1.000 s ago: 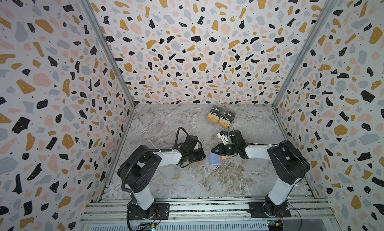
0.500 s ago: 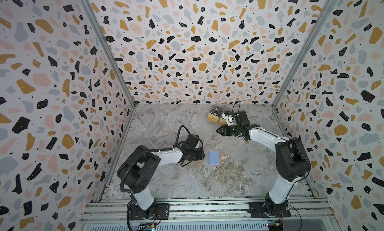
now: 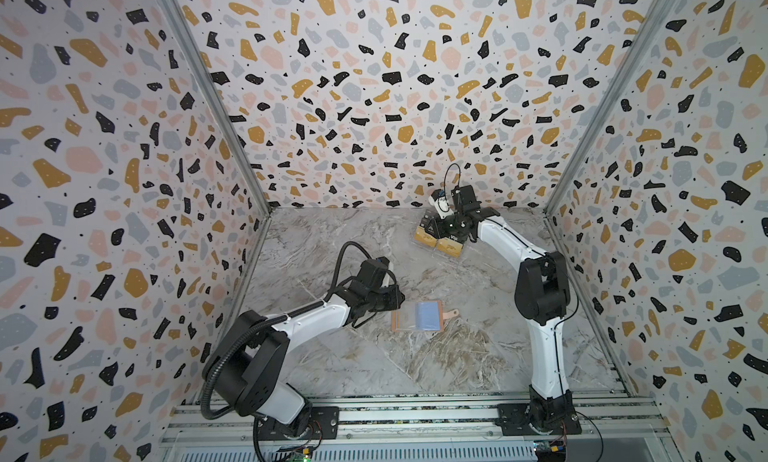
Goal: Put the credit cards into the card holder
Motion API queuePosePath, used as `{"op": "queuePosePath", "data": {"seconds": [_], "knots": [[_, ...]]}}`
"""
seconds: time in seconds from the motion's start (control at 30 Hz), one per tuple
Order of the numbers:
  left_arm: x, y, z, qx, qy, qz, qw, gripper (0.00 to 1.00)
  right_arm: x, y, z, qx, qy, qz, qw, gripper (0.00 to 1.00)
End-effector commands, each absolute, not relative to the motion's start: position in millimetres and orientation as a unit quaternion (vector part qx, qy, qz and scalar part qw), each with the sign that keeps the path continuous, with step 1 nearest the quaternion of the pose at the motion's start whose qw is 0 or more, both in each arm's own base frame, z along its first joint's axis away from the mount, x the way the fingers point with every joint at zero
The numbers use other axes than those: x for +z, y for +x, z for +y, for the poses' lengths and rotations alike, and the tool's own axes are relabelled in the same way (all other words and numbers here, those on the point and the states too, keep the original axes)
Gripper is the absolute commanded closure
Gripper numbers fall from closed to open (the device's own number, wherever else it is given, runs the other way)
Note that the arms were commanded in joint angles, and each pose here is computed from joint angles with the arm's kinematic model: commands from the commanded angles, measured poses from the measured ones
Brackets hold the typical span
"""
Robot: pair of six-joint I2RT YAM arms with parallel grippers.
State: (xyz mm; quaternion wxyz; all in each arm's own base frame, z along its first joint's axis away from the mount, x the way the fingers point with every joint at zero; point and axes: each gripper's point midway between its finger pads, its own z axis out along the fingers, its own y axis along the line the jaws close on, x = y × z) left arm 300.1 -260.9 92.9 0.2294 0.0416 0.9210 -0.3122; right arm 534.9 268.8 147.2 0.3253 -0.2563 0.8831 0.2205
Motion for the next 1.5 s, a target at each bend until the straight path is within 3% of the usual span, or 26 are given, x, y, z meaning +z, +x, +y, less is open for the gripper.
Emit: {"op": "queuePosePath", "data": {"seconds": [0.0,0.63,1.0,1.23,1.47], "knots": [[84,297,-251,-0.302,0.042,0.925,0.226,0.80,147,535,251,0.181,-0.275,0.897,0.295,0.63],[64,301,-252,-0.302,0.040,0.931,0.200,0.80,130,544,202,0.128,-0.253,0.920,0.270,0.63],[61,299,-249,-0.297,0.037,0.933,0.198,0.80,123,537,201,0.127,-0.258,0.924,0.252,0.64],[60,298,-247,-0.293,0.037,0.935,0.197,0.80,128,529,210,0.155,-0.267,0.917,0.252,0.70],[56,296,-245,-0.288,0.035,0.937,0.193,0.80,124,523,217,0.143,-0.280,0.917,0.246,0.71]]}}
